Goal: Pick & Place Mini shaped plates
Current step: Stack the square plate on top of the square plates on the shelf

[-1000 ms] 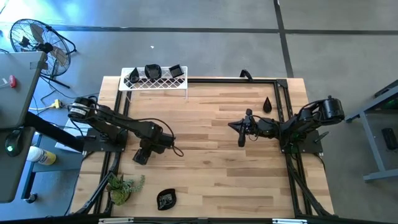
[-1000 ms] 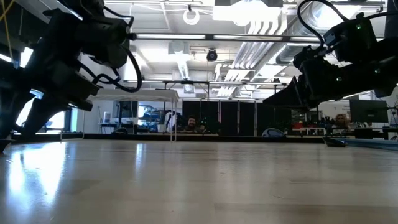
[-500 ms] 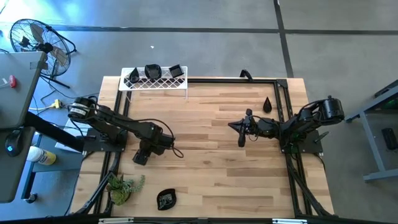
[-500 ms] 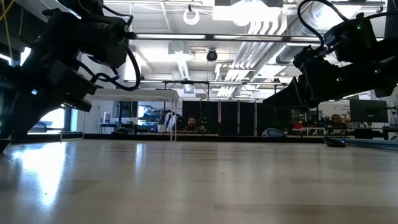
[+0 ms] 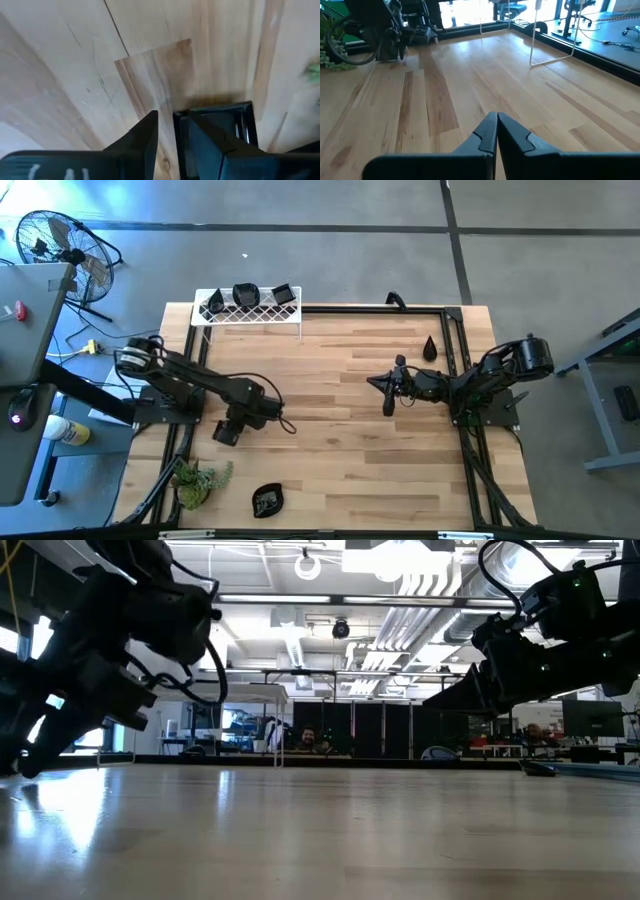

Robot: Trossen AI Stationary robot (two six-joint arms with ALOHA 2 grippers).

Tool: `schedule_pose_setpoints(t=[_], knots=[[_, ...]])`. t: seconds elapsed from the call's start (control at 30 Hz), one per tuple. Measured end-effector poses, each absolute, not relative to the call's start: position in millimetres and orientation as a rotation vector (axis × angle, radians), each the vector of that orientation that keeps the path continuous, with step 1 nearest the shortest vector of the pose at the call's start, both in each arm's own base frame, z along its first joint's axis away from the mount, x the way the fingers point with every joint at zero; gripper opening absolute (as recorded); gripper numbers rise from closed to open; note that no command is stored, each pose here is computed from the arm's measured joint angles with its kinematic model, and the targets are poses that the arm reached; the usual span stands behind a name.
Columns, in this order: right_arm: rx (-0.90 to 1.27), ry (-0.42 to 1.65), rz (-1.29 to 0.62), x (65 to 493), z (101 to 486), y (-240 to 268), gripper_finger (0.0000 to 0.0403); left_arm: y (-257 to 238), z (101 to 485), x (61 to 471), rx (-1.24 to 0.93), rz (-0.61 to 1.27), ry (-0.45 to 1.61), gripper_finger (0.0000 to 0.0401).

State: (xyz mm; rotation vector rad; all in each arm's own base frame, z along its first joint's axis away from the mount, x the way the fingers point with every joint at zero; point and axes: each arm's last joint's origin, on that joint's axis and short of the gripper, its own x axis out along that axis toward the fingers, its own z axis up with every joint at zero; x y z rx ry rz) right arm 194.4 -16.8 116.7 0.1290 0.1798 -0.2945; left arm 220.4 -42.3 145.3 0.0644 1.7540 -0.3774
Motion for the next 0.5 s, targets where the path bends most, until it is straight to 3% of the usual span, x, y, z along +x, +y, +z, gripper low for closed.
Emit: schedule_pose_setpoints(t=[0.13, 0.4, 0.5], knots=[[0.129, 0.180, -0.295, 194.4, 116.7, -16.8, 0.0007, -42.5, 141.9, 221.2, 0.064, -0.378, 1.769, 0.0093], [0.129, 0.180, -0.295, 194.4, 116.7, -16.9, 0.0007, -42.0, 142.9, 218.4, 0.083, -0.406, 1.798, 0.0013], [0.129, 0.180, -0.295, 194.4, 116.7, -16.9, 0.0007, -42.0, 148.5, 220.7, 0.106, -0.411, 1.805, 0.0007]])
